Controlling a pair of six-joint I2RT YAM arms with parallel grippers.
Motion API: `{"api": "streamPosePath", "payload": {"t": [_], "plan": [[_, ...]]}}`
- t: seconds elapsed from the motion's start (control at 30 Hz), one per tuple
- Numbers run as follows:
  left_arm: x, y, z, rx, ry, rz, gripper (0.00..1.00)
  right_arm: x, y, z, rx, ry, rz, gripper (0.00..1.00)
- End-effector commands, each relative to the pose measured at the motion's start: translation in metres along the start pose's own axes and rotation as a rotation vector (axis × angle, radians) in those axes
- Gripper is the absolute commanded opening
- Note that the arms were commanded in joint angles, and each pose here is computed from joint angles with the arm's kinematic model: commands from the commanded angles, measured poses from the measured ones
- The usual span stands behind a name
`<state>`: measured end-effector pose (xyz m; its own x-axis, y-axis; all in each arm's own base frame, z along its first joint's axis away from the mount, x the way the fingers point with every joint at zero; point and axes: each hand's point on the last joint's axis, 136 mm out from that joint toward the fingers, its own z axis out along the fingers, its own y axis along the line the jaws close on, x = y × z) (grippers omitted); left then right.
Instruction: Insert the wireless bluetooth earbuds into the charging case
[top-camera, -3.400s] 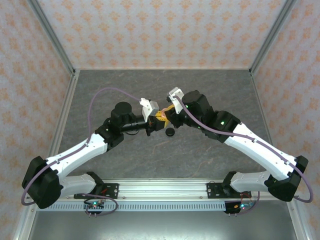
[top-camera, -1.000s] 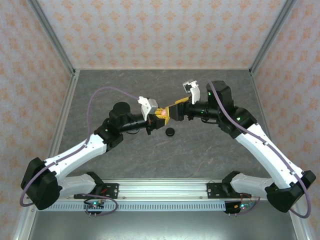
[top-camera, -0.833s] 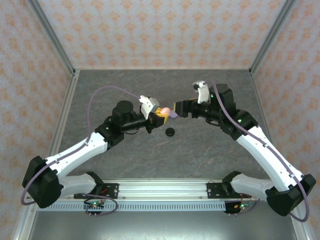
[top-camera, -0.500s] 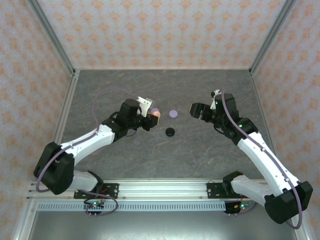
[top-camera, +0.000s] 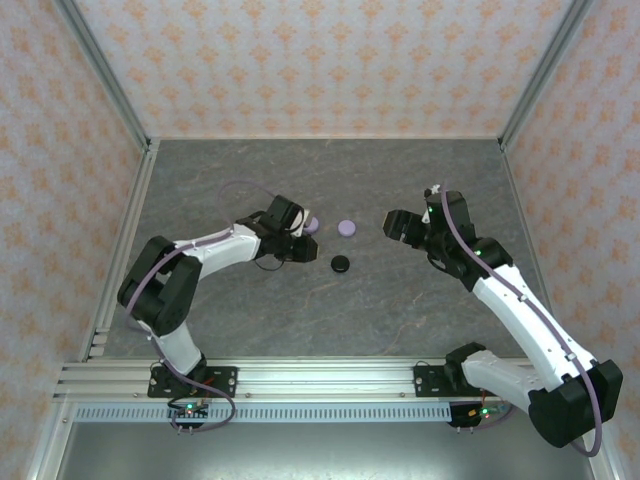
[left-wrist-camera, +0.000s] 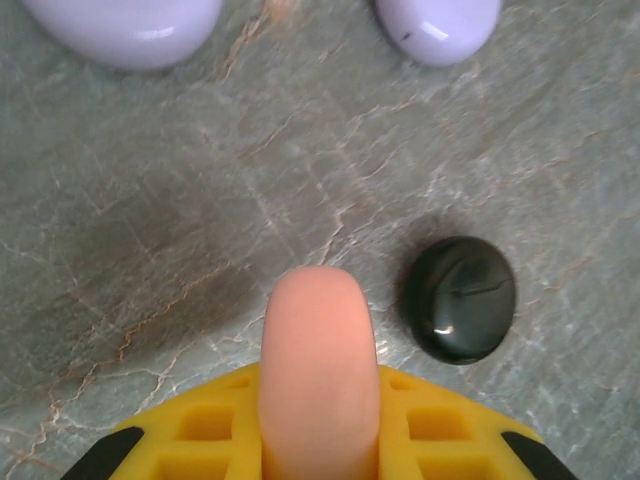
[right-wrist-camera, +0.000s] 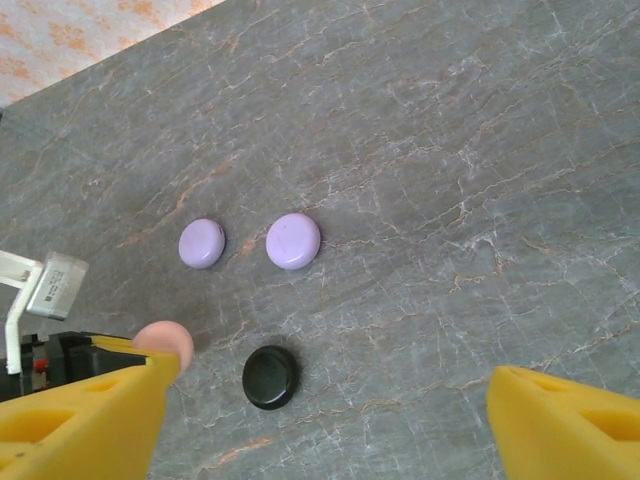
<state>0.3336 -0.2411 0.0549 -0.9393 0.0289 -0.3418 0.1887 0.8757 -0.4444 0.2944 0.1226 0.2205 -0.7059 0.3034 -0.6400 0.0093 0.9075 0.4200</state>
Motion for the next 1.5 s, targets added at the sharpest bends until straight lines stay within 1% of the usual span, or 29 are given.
{"api": "streamPosePath", "payload": {"t": [0.0,0.03,0.1,0.13,0.37,0.47,0.6,0.67,0.73,0.83,0.9,0.97,1.03,1.1,1.13,1.2,1.27,1.33,1.43,1.47], "plan": [[0.001,0.000,0.002,0.002,0.020,-0.060,0.10,0.004,-0.012,0.002,0.058,0.010,-0.008,0.84],[0.002,0.000,0.004,0.007,0.024,-0.066,0.13,0.003,-0.013,0.002,0.064,0.011,-0.009,0.84],[0.004,0.002,0.007,0.004,0.029,-0.074,0.24,0.003,-0.014,0.003,0.072,0.012,-0.019,0.84],[0.004,0.004,0.008,-0.003,0.029,-0.076,0.28,0.003,-0.015,0.003,0.076,0.012,-0.021,0.84],[0.006,0.019,0.007,-0.060,0.020,-0.096,0.47,-0.004,-0.020,0.001,0.097,0.005,-0.037,0.85],[0.002,0.028,-0.004,-0.102,-0.009,-0.099,0.51,-0.010,-0.023,-0.002,0.111,-0.008,-0.044,0.87],[-0.019,0.030,-0.039,-0.149,-0.115,-0.056,0.59,-0.022,-0.028,-0.007,0.123,-0.046,-0.046,0.93],[-0.030,0.034,-0.060,-0.187,-0.173,-0.044,0.63,-0.032,-0.033,-0.010,0.135,-0.086,-0.025,1.00],[-0.042,0.039,-0.085,-0.226,-0.251,-0.040,0.66,-0.043,-0.046,-0.015,0.193,-0.159,0.002,0.99],[-0.055,0.051,-0.121,-0.295,-0.380,-0.037,0.74,-0.058,-0.063,-0.021,0.236,-0.271,0.001,0.99],[-0.061,0.065,-0.149,-0.364,-0.483,-0.043,0.81,-0.071,-0.079,-0.026,0.266,-0.378,0.014,0.99],[-0.066,0.078,-0.175,-0.424,-0.577,-0.059,0.85,-0.078,-0.093,-0.027,0.290,-0.466,-0.015,0.99],[-0.067,0.091,-0.196,-0.479,-0.652,-0.065,0.87,-0.083,-0.107,-0.026,0.331,-0.557,-0.045,0.99],[-0.068,0.103,-0.212,-0.536,-0.726,-0.042,0.89,-0.081,-0.128,-0.018,0.400,-0.601,-0.070,0.99],[-0.067,0.107,-0.217,-0.558,-0.757,-0.020,0.89,-0.080,-0.135,-0.012,0.421,-0.605,-0.089,0.99],[-0.066,0.113,-0.222,-0.598,-0.830,0.039,0.90,-0.073,-0.151,0.007,0.475,-0.572,-0.139,0.99],[-0.063,0.122,-0.225,-0.645,-0.882,0.060,0.90,-0.065,-0.159,0.027,0.495,-0.538,-0.198,0.99],[-0.058,0.134,-0.224,-0.695,-0.874,0.057,0.91,-0.059,-0.163,0.042,0.475,-0.548,-0.211,0.99],[-0.052,0.149,-0.217,-0.750,-0.824,0.049,0.91,-0.053,-0.161,0.058,0.408,-0.585,-0.214,0.99],[-0.051,0.152,-0.213,-0.757,-0.819,0.055,0.91,-0.050,-0.160,0.063,0.396,-0.546,-0.226,0.99]]}}
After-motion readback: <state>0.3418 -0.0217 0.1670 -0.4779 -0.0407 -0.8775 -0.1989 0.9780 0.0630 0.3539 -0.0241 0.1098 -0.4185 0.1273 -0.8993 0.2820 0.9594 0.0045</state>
